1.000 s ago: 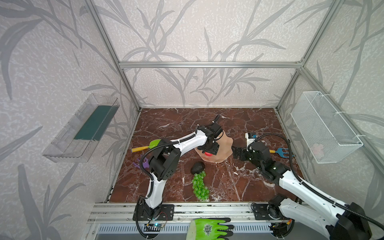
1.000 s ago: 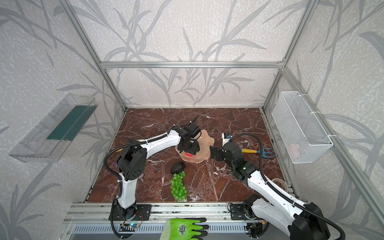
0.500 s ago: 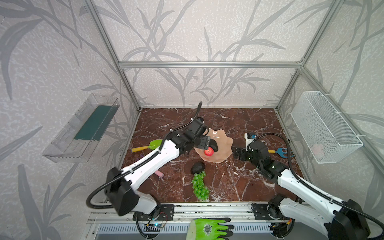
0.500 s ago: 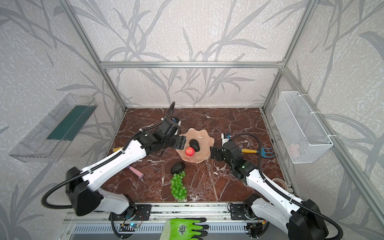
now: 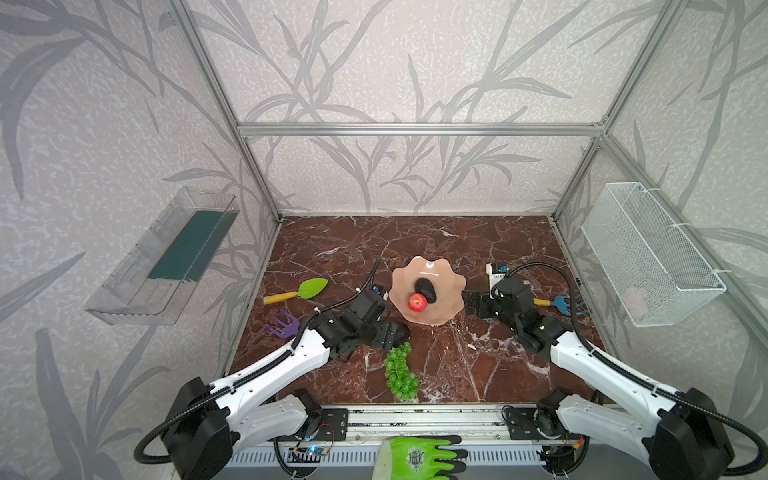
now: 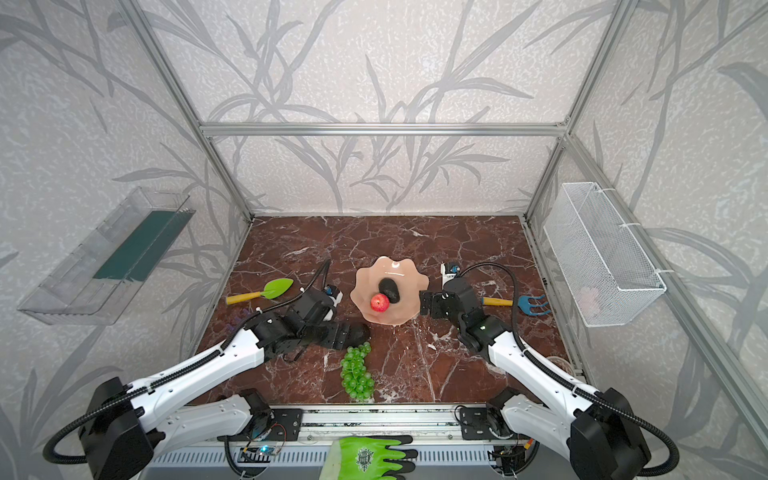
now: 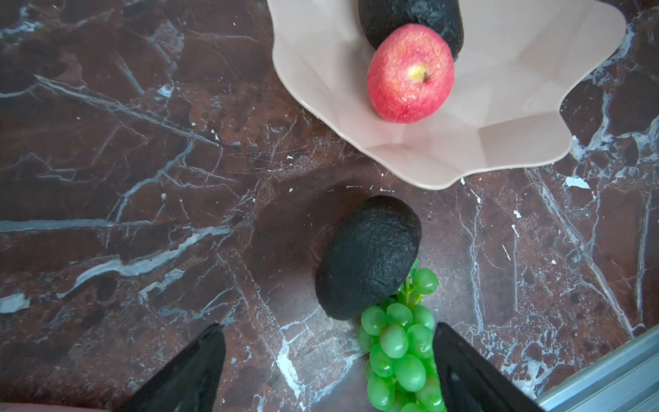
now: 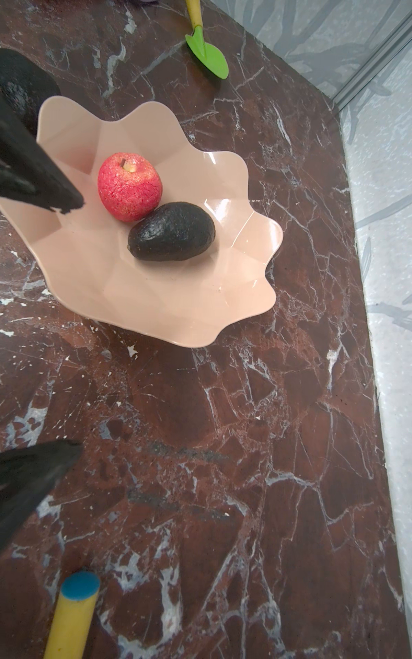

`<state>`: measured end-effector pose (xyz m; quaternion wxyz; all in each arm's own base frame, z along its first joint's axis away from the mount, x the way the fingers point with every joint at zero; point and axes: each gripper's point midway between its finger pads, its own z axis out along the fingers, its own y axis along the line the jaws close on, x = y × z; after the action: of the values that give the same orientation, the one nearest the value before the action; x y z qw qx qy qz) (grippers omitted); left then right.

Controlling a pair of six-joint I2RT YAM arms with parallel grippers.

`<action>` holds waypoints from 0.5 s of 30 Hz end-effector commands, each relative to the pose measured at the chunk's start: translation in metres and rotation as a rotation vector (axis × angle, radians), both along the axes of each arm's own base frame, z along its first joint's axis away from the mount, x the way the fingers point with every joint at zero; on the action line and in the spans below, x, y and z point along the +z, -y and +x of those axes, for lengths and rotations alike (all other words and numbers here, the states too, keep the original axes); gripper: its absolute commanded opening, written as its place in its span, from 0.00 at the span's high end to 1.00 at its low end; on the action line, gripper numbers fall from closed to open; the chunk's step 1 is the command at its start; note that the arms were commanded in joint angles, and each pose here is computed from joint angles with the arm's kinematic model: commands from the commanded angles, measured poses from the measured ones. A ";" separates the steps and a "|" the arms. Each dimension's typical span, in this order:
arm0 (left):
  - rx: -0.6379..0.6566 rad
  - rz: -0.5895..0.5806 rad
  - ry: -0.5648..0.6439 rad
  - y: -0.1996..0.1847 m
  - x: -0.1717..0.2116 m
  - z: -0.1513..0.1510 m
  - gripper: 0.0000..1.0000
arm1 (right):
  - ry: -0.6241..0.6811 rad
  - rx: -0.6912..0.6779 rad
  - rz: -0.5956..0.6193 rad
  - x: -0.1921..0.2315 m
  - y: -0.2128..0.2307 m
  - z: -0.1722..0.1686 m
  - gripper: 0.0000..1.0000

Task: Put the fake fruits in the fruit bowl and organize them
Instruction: 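Move the left gripper down to the second avocado and grasp it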

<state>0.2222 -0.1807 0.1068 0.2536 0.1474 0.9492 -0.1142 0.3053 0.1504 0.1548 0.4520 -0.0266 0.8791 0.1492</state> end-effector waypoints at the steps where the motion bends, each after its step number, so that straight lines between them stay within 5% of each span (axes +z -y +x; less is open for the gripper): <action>1: -0.025 -0.036 0.019 0.017 0.000 0.011 0.09 | 0.028 -0.006 0.008 0.012 0.001 0.003 0.01; 15: -0.105 -0.028 -0.115 0.052 -0.045 0.015 0.13 | 0.035 -0.024 0.004 0.013 0.011 -0.006 0.01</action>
<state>0.2345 -0.2215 0.0573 0.1900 0.1769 0.9567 -0.1316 0.3017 0.1460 0.1707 0.4716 -0.0213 0.8677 0.1557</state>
